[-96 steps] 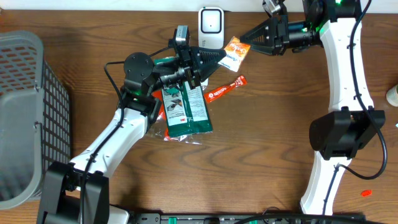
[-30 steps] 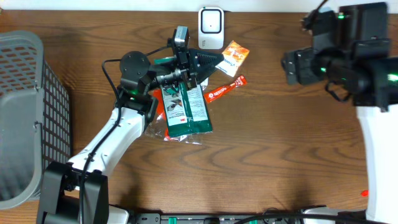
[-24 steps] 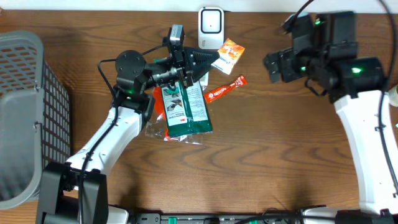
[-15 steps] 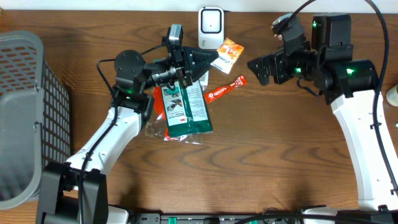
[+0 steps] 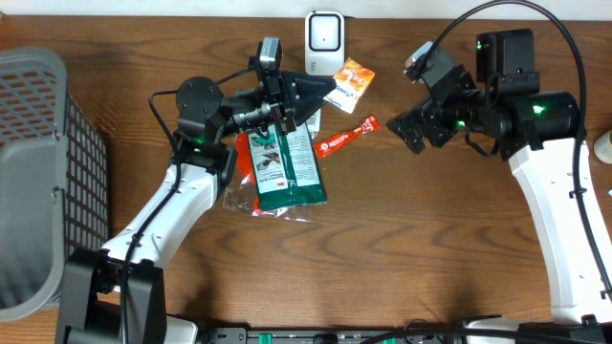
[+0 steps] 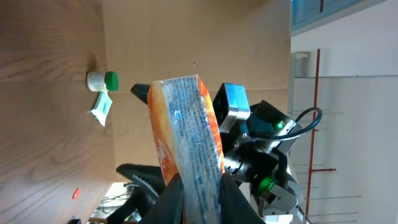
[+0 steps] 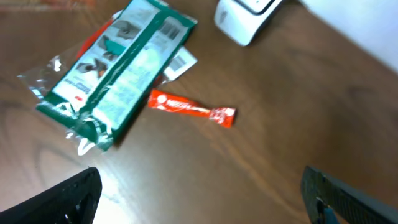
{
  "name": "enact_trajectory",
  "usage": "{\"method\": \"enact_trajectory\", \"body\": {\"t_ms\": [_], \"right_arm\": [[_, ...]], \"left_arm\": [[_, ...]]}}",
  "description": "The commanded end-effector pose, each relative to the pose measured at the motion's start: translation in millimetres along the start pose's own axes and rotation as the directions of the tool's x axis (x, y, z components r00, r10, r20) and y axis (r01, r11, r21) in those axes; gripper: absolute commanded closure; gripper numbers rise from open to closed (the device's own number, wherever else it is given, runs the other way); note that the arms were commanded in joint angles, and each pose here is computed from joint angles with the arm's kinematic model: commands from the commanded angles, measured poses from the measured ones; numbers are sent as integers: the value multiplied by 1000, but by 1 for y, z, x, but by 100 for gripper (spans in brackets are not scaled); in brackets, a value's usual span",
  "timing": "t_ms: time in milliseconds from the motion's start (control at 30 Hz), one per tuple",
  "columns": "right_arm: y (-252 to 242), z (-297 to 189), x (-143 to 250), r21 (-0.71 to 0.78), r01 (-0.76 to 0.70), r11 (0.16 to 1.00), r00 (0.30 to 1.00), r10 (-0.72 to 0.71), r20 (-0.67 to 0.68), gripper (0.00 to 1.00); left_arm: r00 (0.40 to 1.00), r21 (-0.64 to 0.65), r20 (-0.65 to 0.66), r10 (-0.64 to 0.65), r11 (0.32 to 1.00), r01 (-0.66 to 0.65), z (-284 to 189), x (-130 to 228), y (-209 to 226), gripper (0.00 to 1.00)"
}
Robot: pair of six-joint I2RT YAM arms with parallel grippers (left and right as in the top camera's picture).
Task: Scan the item barcode
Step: 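Bring the right gripper toward the orange packet held by the left gripper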
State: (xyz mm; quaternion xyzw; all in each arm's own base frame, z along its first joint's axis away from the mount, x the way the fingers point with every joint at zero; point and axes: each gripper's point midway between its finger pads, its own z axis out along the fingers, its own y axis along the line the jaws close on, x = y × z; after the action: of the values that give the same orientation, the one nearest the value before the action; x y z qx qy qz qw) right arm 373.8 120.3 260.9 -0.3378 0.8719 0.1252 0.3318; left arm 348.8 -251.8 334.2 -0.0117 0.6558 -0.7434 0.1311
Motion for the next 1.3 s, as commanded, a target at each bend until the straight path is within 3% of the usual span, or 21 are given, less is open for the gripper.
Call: {"method": "enact_trajectory", "body": {"t_ms": [0, 300, 500, 633, 767, 967, 1267], "right_arm": [[-11, -7, -10, 84, 69, 994, 997, -70, 21, 1], [-45, -18, -48, 333, 238, 913, 961, -271, 58, 1], [-54, -30, -91, 453, 323, 831, 894, -424, 141, 1], [-40, -20, -80, 408, 485, 774, 837, -546, 41, 1], [-16, -3, -40, 250, 638, 728, 765, -635, -104, 1], [-11, 11, -17, 193, 694, 694, 720, -668, -188, 1], [-17, 0, -46, 304, 673, 675, 730, -672, -124, 1]], "left_arm": [[1000, -1, 2, 26, 1000, -26, -2, 0, 1, 92], [999, -1, 2, 33, 999, -33, -2, 0, 1, 92], [999, -1, 2, 33, 999, -33, -2, 0, 1, 92], [998, 0, 11, 68, 998, -68, -2, -2, 1, 92], [996, -1, 21, 89, 996, -89, -2, -3, 1, 92], [995, 0, 32, 90, 996, -90, -2, -5, 1, 92], [993, 2, 86, 83, 997, -84, -2, -15, -1, 92]]}}
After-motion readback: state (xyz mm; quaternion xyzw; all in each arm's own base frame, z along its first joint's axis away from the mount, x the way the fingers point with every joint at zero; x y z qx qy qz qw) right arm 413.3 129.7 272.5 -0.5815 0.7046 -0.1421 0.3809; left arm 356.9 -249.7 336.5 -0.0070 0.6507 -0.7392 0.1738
